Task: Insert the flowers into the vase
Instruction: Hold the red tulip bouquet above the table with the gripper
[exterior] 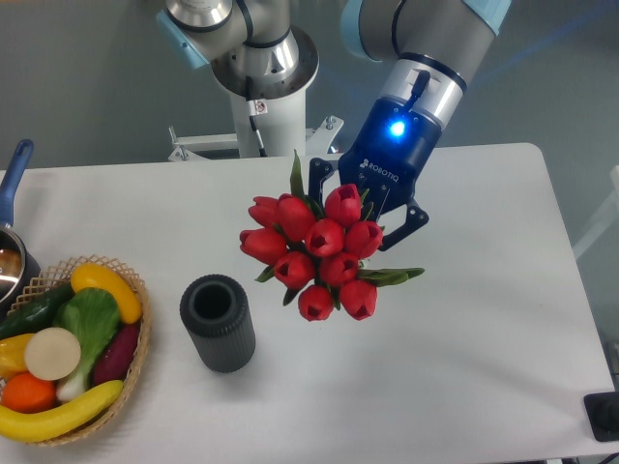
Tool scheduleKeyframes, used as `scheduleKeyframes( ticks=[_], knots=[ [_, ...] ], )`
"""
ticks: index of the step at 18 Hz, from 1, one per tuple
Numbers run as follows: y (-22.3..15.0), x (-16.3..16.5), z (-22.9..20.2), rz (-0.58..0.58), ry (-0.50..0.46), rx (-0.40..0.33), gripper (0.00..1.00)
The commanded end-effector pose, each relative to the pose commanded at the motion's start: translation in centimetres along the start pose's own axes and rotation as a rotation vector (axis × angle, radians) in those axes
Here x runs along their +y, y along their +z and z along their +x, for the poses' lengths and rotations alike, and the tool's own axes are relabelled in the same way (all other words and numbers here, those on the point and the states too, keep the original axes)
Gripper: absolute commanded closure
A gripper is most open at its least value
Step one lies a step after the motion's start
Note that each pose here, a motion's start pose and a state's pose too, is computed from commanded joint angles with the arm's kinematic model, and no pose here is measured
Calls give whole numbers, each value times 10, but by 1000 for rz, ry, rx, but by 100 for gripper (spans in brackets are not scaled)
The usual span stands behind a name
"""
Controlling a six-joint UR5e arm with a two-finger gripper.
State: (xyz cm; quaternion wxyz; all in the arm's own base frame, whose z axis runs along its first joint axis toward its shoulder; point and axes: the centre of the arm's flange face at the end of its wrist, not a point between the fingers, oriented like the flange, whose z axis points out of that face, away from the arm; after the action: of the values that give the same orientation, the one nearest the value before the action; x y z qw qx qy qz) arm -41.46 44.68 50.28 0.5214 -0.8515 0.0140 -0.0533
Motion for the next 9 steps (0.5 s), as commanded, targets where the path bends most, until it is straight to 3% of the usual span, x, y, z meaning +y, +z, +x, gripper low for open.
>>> scheduleKeyframes(
  ticks=[9],
  knots=[
    [12, -1, 14, 25, 3, 54, 66]
  ],
)
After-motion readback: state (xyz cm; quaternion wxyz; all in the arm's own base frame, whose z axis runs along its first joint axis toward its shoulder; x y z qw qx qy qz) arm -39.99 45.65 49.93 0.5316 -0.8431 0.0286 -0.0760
